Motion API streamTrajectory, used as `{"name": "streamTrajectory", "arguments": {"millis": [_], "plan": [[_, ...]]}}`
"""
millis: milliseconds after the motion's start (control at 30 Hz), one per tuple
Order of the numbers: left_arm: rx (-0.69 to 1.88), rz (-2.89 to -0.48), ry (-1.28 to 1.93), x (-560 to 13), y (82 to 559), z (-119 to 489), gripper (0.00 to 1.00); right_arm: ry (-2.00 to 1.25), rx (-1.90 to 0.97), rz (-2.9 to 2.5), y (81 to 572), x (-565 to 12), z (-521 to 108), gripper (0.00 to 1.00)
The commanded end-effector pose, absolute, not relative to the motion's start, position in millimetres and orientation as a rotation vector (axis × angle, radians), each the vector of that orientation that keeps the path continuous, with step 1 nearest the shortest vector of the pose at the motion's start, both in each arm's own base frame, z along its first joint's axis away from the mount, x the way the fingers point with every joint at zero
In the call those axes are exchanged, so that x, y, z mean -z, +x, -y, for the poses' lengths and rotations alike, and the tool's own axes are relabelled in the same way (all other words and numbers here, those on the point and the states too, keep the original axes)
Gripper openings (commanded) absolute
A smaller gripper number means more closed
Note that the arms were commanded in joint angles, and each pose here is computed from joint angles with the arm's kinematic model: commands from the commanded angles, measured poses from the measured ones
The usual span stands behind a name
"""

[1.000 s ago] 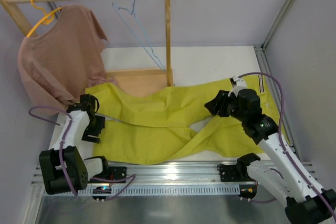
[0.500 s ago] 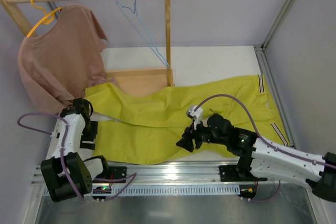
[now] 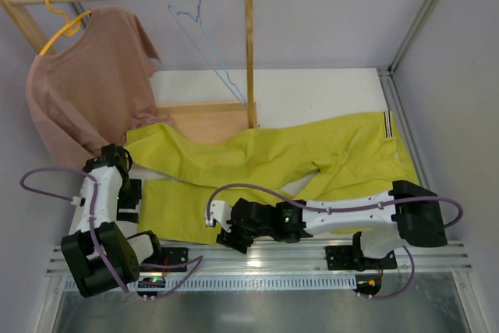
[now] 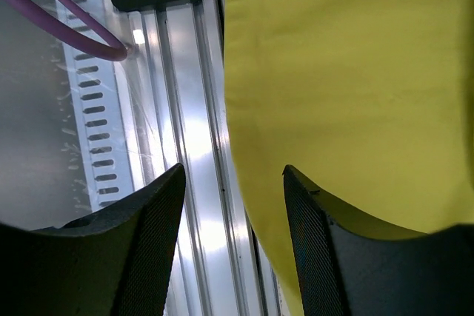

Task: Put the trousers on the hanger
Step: Fold the trousers

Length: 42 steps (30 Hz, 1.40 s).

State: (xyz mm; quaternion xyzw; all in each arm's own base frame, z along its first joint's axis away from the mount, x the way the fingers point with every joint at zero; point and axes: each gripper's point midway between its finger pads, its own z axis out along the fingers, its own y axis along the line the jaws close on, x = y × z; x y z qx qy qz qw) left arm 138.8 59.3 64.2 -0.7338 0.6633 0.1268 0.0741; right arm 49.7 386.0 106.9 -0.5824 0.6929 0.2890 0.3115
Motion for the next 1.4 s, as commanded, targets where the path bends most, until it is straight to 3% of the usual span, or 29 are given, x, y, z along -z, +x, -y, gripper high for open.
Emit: {"name": "streamTrajectory", "arguments": {"millis": [0,467,567,600,700,900,1167,1367], "plan": [[-0.304,-2.020,-2.146,-67,158,-63,0.79,-1.563,-0.688,-1.752,55,-103,-406,0.58],[-0.277,-2.044,-2.062,-74,172,-70,0.79,-1.583,-0.484,-1.845,63,-34,-402,0.50],[-0.292,-2.054,-2.052,-76,172,-71,0.80,-1.544,-0.438,-1.845,70,-35,-400,0.39],[-0.294,-2.053,-2.057,-77,172,-72,0.81,-1.534,-0.435,-1.842,71,-37,-401,0.25],[-0.281,-2.056,-2.059,-83,171,-70,0.82,-1.466,-0.456,-1.811,76,-62,-407,0.04],[-0.334,-1.993,-2.024,-111,171,-82,0.96,-1.273,-0.604,-1.775,92,-128,-425,0.04],[-0.265,-2.057,-2.020,-109,165,-68,0.95,-1.053,-0.960,-1.892,135,-167,-446,0.04],[-0.170,-2.137,-2.059,-85,157,-47,0.93,-0.888,-0.955,-2.015,186,-150,-444,0.04]]}}
